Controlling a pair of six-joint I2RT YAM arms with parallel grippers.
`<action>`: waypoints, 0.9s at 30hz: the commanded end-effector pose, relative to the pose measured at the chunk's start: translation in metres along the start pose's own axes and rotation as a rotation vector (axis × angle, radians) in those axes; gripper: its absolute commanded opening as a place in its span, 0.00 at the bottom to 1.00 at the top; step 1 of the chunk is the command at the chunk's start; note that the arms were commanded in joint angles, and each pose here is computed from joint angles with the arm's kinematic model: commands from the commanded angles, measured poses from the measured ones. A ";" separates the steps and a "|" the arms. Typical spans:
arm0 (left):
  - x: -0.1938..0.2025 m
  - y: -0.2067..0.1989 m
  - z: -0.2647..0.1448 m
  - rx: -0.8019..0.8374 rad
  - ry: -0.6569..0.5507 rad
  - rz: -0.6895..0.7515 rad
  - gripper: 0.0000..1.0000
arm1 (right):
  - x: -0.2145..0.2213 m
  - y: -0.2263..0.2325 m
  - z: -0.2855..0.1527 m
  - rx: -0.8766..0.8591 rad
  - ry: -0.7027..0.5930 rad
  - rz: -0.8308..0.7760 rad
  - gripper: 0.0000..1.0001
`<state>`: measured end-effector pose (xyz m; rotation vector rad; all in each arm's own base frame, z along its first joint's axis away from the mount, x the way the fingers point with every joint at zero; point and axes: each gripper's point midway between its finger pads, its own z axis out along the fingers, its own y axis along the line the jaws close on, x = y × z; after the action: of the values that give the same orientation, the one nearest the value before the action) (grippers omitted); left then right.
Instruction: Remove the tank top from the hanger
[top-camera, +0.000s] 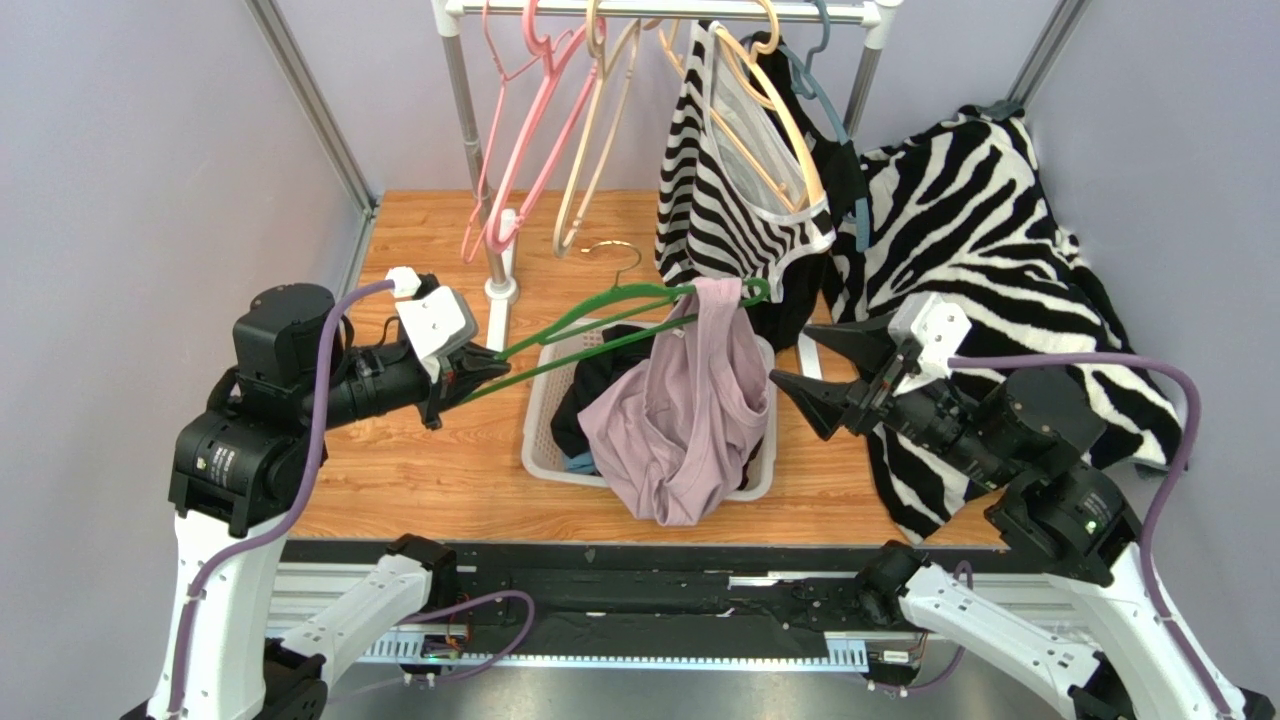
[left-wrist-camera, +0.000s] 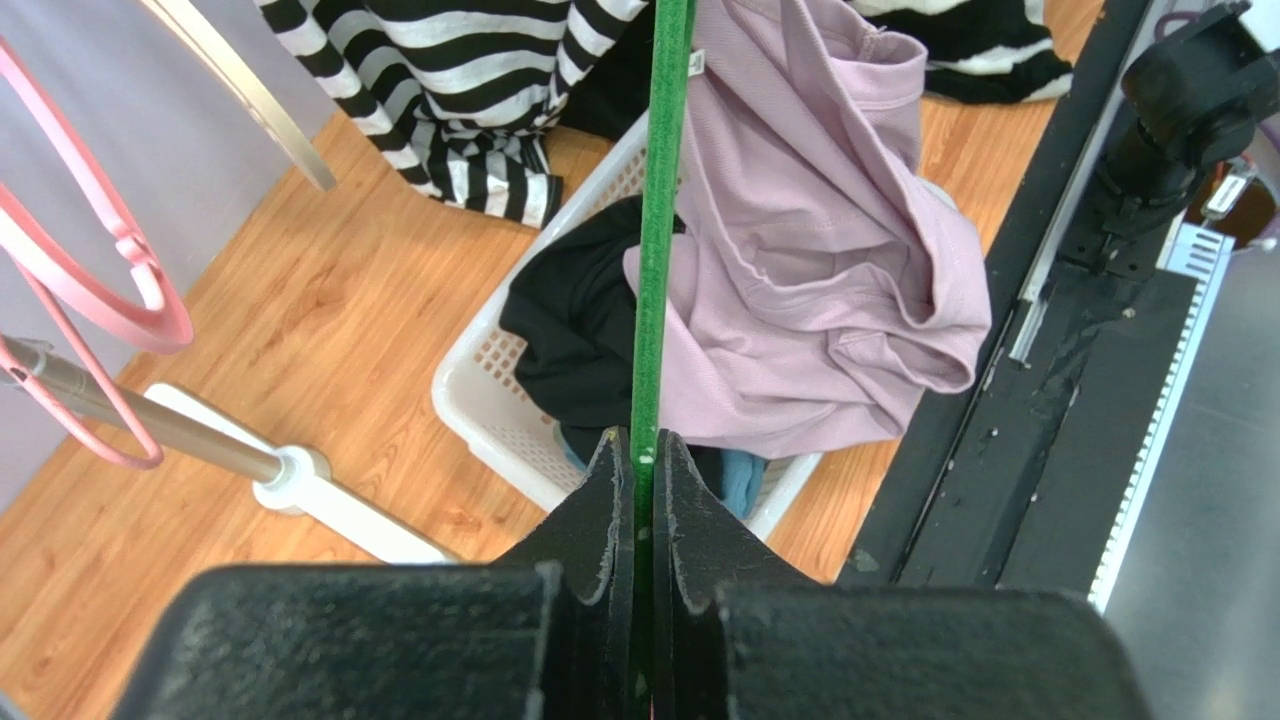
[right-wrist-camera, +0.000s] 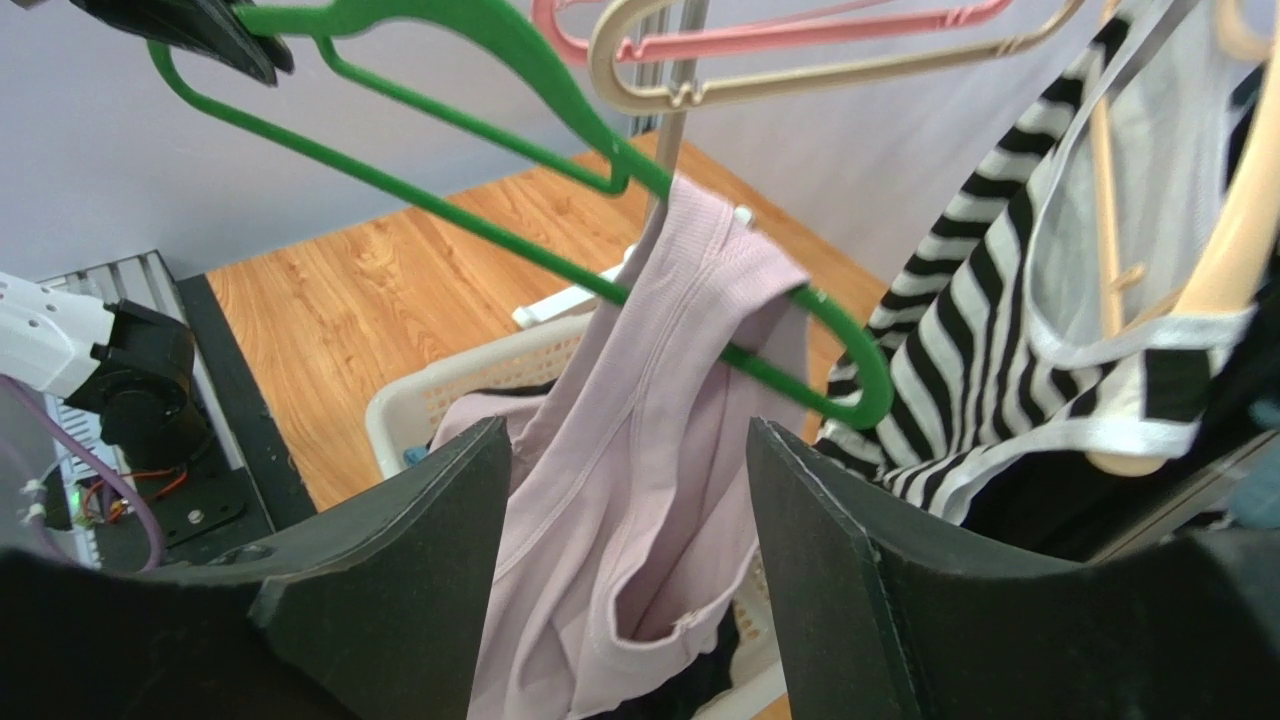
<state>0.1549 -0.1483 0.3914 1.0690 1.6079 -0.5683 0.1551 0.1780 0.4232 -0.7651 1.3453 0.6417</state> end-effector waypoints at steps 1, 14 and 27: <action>-0.037 0.003 -0.008 -0.030 -0.124 0.015 0.00 | 0.023 -0.001 0.021 0.025 0.032 0.122 0.65; -0.042 -0.014 -0.015 0.021 -0.157 -0.015 0.00 | 0.021 -0.020 0.094 0.089 -0.009 0.244 0.56; -0.025 0.015 -0.013 -0.146 -0.104 -0.039 0.00 | -0.017 -0.006 0.080 0.005 -0.005 0.252 0.00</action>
<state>0.1464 -0.1460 0.4075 0.9695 1.5967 -0.5946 0.2272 0.2500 0.3990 -0.5939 1.5535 0.8011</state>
